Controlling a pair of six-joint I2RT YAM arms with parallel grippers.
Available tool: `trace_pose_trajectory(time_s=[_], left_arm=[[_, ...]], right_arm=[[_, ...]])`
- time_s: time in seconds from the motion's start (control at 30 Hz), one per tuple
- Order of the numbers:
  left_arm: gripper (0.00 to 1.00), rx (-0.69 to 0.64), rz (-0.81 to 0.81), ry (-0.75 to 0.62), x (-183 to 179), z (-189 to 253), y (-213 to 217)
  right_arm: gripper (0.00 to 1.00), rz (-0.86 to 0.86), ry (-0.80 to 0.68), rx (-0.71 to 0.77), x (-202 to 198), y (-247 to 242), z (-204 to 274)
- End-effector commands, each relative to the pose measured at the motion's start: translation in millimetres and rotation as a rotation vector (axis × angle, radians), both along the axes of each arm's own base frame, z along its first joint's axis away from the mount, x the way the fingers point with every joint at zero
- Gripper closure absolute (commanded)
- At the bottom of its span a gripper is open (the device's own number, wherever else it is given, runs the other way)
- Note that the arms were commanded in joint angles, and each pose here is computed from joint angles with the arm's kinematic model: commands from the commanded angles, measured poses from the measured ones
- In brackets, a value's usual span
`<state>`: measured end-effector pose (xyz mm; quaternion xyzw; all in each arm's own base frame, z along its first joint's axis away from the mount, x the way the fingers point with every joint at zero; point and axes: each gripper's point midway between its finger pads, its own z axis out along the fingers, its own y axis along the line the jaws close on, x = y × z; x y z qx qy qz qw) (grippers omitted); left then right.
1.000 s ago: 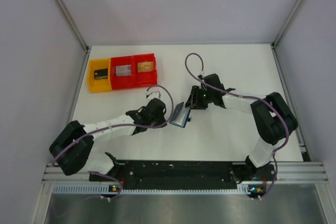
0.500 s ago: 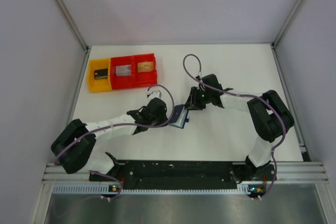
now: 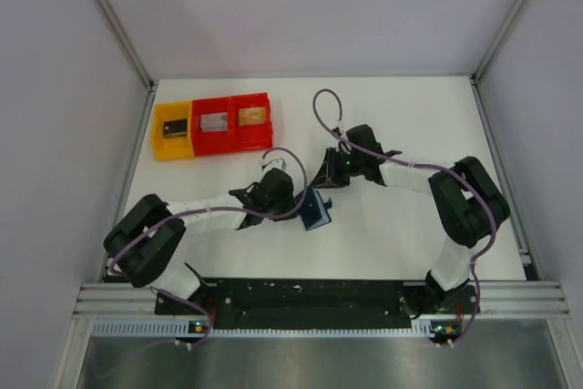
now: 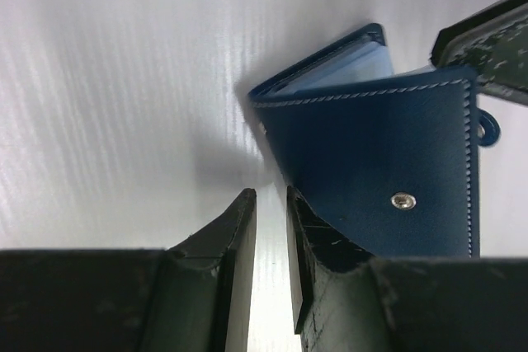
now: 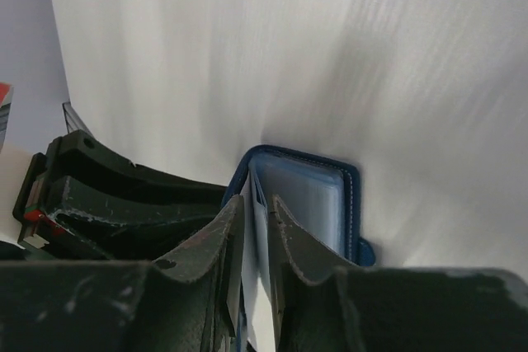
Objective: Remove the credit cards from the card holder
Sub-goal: Open the card holder at the center of the board.
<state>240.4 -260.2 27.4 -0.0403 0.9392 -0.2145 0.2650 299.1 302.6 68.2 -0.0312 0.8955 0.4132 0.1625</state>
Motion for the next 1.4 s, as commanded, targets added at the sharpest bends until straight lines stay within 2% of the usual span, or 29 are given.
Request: trace_pose_trajectory(time_s=[0.0, 0.3, 0.57, 0.73, 0.87, 0.97, 1.37], left_arm=[[0.74, -0.12, -0.019, -0.024, 4.5, 13.6, -21.2], [0.72, -0.129, 0.044, -0.019, -1.5, 6.5, -8.0], [0.66, -0.168, 0.174, 0.005, -25.6, -5.5, 26.4], [0.59, -0.225, 0.191, 0.015, -39.4, -2.1, 33.8], [0.57, -0.274, 0.191, 0.022, -46.9, 3.5, 34.3], [0.57, -0.265, 0.219, 0.004, -47.8, 5.7, 43.8], [0.57, -0.256, 0.226, -0.043, -58.3, 16.2, 63.9]], right_arm=[[0.84, 0.082, -0.053, 0.065, -4.3, 24.5, 30.2], [0.85, 0.127, -0.052, -0.013, -30.7, 28.3, 30.8], [0.85, 0.158, -0.099, -0.106, -53.3, 32.7, 31.6], [0.85, 0.182, -0.134, -0.196, -67.2, 38.1, 27.3], [0.76, 0.198, -0.177, -0.255, -77.2, 45.6, 31.8], [0.74, 0.219, -0.191, -0.29, -89.3, 48.0, 32.4], [0.83, 0.299, -0.199, -0.445, -125.3, 38.0, -7.9]])
